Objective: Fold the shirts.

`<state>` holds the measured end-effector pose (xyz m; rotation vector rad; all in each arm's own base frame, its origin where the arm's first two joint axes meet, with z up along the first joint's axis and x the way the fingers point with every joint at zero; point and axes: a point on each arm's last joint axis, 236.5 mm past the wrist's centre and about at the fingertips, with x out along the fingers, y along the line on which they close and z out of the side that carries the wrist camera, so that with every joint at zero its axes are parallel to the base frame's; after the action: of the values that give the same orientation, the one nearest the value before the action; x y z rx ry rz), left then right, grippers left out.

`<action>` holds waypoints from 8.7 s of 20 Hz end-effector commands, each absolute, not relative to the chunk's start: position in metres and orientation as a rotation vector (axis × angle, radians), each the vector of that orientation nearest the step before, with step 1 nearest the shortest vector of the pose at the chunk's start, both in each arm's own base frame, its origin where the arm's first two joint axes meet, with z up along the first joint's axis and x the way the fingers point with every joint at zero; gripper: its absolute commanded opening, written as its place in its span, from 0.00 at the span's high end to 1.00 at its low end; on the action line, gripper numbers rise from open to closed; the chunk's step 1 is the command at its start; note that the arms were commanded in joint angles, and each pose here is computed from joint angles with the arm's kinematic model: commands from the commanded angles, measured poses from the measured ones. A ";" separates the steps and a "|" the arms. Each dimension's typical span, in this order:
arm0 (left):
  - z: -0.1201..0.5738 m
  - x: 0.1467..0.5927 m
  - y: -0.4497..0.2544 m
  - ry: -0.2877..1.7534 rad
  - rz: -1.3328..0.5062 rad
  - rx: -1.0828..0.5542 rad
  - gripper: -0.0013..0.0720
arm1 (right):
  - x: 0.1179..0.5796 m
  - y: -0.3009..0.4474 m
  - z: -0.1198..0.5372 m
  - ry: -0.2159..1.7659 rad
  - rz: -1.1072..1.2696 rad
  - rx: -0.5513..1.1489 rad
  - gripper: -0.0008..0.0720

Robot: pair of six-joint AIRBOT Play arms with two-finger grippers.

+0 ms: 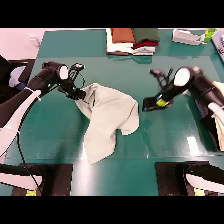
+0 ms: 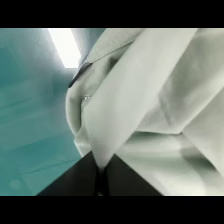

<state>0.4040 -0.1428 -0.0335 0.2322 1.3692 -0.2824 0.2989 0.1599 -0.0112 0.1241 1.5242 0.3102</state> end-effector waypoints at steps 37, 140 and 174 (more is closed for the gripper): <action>0.307 0.327 -0.133 0.537 -0.420 0.154 0.95 | 0.358 0.061 0.349 0.581 0.214 0.158 0.97; -0.004 0.297 -0.065 1.375 -0.153 -0.085 0.30 | 0.198 -0.027 -0.053 1.642 -0.147 0.348 0.23; -0.080 0.275 -0.088 1.362 -0.223 -0.193 0.52 | 0.208 0.034 -0.081 1.555 -0.002 0.356 0.96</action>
<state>0.2752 -0.0874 -0.0784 -0.1936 1.3645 -0.2175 0.2087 0.0323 -0.0824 0.3470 1.5540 -0.0032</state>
